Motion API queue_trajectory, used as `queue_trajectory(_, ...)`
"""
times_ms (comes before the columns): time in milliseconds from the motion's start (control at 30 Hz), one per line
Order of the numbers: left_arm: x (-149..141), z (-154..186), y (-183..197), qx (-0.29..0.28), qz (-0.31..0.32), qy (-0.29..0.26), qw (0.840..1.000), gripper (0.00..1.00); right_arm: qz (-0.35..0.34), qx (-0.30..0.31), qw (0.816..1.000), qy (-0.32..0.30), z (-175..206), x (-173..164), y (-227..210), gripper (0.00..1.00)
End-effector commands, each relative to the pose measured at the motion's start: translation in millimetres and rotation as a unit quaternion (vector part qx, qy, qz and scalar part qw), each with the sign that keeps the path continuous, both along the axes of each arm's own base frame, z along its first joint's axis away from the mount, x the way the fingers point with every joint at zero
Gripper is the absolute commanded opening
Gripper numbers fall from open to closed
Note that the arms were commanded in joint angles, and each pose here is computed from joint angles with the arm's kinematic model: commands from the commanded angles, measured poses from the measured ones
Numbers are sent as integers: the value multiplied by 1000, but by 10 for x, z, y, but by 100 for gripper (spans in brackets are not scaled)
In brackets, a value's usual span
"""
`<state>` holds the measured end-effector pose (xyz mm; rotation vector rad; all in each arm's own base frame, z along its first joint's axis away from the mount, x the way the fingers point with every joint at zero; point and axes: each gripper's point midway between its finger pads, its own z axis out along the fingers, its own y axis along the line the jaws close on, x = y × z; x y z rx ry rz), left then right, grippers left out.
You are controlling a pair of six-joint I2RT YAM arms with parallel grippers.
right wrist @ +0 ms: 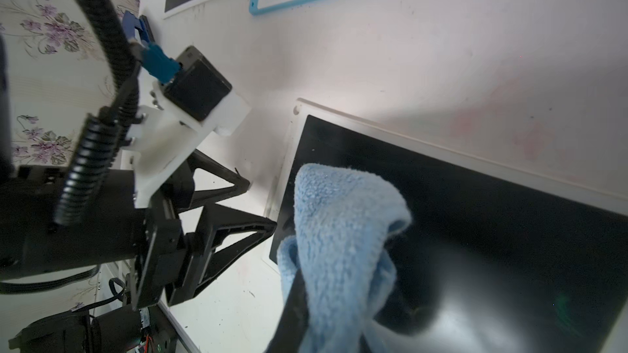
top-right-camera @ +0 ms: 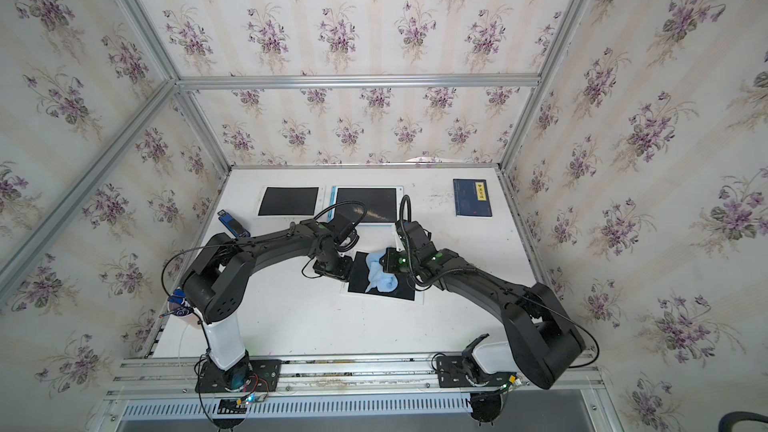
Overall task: Wipe the drawing tablet
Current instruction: Wipe the dirt from the drawing tablet.
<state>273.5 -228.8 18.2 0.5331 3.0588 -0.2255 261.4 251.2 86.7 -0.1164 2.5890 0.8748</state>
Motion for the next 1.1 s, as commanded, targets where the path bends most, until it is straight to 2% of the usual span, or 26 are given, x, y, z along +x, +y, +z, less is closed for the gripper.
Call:
queue_trajectory(0,-3,-65,118,42,-14,-4,999,67,1,22,1000,1,-82,27,89,0)
queue_trajectory(133,-28,-156,119,56,-20,3,998,66,1,14,1000,22,-292,1,82,0)
queue_trajectory(200,-38,-191,158,69,-22,5,997,64,-12,-15,999,31,-418,0,-10,0)
queue_trajectory(367,-76,-241,244,92,-27,9,995,62,-54,-143,987,41,-659,4,-470,0)
queue_trajectory(433,-83,-255,256,94,-27,10,995,62,-69,-200,976,44,-727,-2,-685,0)
queue_trajectory(567,-94,-277,269,97,-28,11,995,62,-107,-274,954,52,-788,-6,-1066,0)
queue_trajectory(667,-105,-281,277,97,-27,11,995,62,-162,-335,927,44,-715,23,-1418,0)
queue_trajectory(800,-110,-275,291,97,-26,9,995,62,-283,-430,857,5,-316,92,-1960,0)
queue_trajectory(833,-105,-265,288,96,-25,7,995,62,-307,-434,847,-7,-184,118,-2017,0)
queue_trajectory(867,-103,-255,287,95,-24,6,995,62,-315,-423,850,-18,-87,156,-2000,0)
queue_trajectory(900,-106,-258,286,94,-24,6,995,62,-312,-395,864,-30,1,207,-1915,0)
queue_trajectory(1000,-102,-250,284,93,-22,5,995,63,-246,-263,929,-89,261,340,-1374,0)
queue_trajectory(1067,-96,-243,281,93,-22,3,995,63,-203,-186,955,-115,429,345,-1054,0)
